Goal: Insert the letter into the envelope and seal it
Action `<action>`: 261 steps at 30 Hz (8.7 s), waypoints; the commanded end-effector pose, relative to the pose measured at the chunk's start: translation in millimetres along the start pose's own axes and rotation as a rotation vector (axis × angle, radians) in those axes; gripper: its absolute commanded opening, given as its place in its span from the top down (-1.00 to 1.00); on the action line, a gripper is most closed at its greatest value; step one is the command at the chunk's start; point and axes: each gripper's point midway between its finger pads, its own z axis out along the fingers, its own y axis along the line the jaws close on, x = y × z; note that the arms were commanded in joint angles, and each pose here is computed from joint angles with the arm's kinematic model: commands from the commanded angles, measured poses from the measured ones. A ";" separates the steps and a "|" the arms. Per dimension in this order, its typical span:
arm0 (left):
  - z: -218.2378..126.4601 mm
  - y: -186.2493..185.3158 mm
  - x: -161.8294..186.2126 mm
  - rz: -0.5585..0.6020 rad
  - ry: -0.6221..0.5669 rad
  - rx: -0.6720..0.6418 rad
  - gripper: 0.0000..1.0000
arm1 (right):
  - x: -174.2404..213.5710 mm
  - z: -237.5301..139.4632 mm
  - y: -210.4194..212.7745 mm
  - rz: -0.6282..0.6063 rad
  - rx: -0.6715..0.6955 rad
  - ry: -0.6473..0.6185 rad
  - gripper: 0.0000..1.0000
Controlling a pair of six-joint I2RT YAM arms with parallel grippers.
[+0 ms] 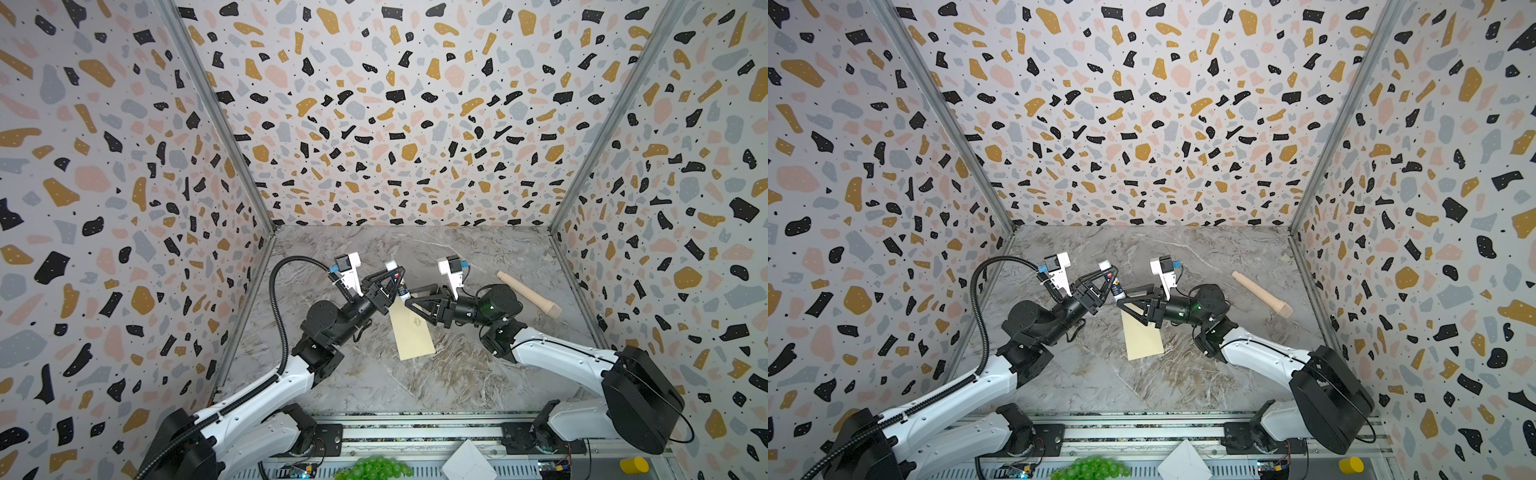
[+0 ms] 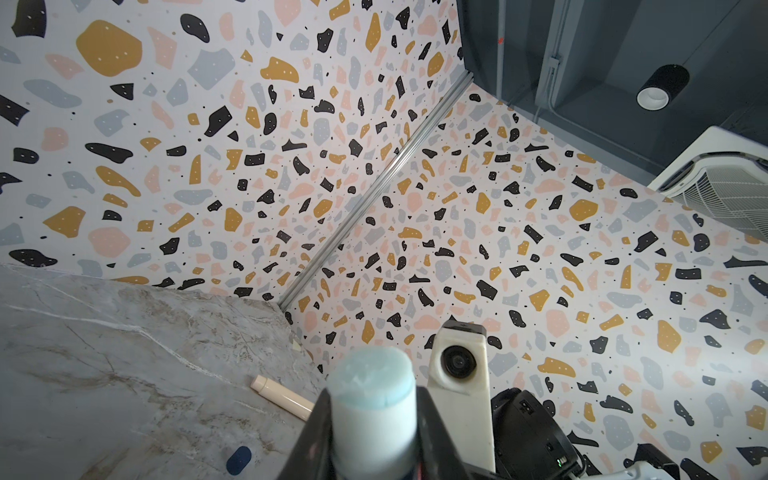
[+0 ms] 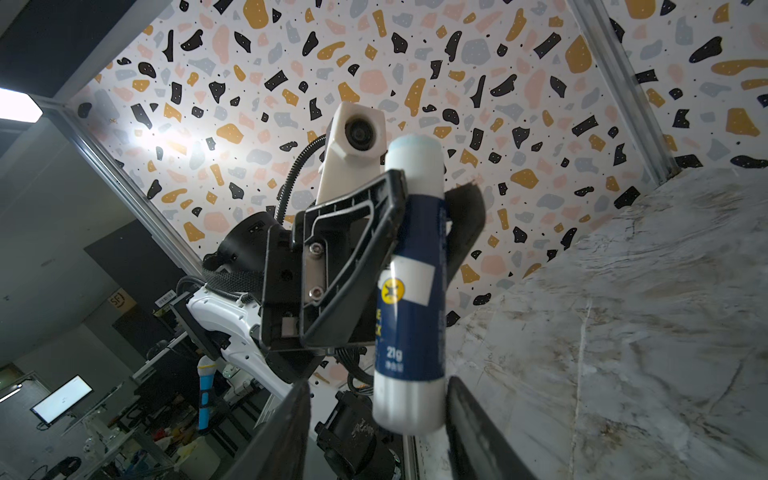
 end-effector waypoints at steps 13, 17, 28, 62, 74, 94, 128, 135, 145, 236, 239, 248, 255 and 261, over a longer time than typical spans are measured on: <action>3.4 -23.0 -17.1 0.002 -0.058 0.092 1.00 | -16.0 4.0 5.7 -0.011 -0.025 -0.054 0.57; 4.5 -19.8 -14.4 0.001 -0.052 0.084 1.00 | -21.2 0.2 4.4 -0.028 0.008 -0.088 0.63; 9.3 6.7 0.9 0.060 -0.003 -0.023 1.00 | -45.0 -5.9 -22.6 -0.347 0.532 -0.094 0.74; 21.5 2.1 -3.8 0.078 0.006 -0.013 1.00 | -8.5 17.5 -8.5 -0.644 0.531 0.099 -0.44; 15.4 -24.8 -17.1 0.046 -0.019 0.078 1.00 | 6.5 0.8 14.6 -0.268 0.049 0.115 -0.50; 9.2 -30.8 -17.7 0.020 -0.023 0.108 1.00 | -18.2 -8.6 8.8 -0.133 0.001 -0.027 -0.07; 4.7 -24.8 -10.3 0.006 -0.010 0.100 1.00 | -20.4 8.1 6.7 -0.057 -0.037 -0.048 0.57; 4.5 -16.5 -5.3 0.026 0.000 0.069 1.00 | -26.6 5.3 -9.3 -0.088 0.096 -0.083 0.86; 5.4 16.1 12.1 0.098 0.046 -0.062 1.00 | -47.4 9.2 -22.8 -0.579 0.827 -0.069 0.96; 14.3 12.7 9.0 0.310 0.089 -0.095 1.00 | -16.3 -22.4 -7.8 -0.583 0.531 0.069 -0.50; 15.4 -1.2 10.0 0.338 0.106 -0.029 1.00 | -11.5 -28.5 -0.2 -0.528 0.418 0.121 -0.51; 13.7 -32.0 33.0 0.435 0.236 0.166 1.00 | -33.3 -52.2 20.9 -0.421 0.237 0.138 -0.52; 5.8 -6.5 44.4 0.621 0.267 0.081 1.00 | -53.6 -50.3 33.8 -0.429 0.243 0.161 -0.52; 4.5 -15.3 37.8 0.653 0.214 0.111 1.00 | -47.1 -53.5 26.9 -0.418 0.270 0.186 -0.52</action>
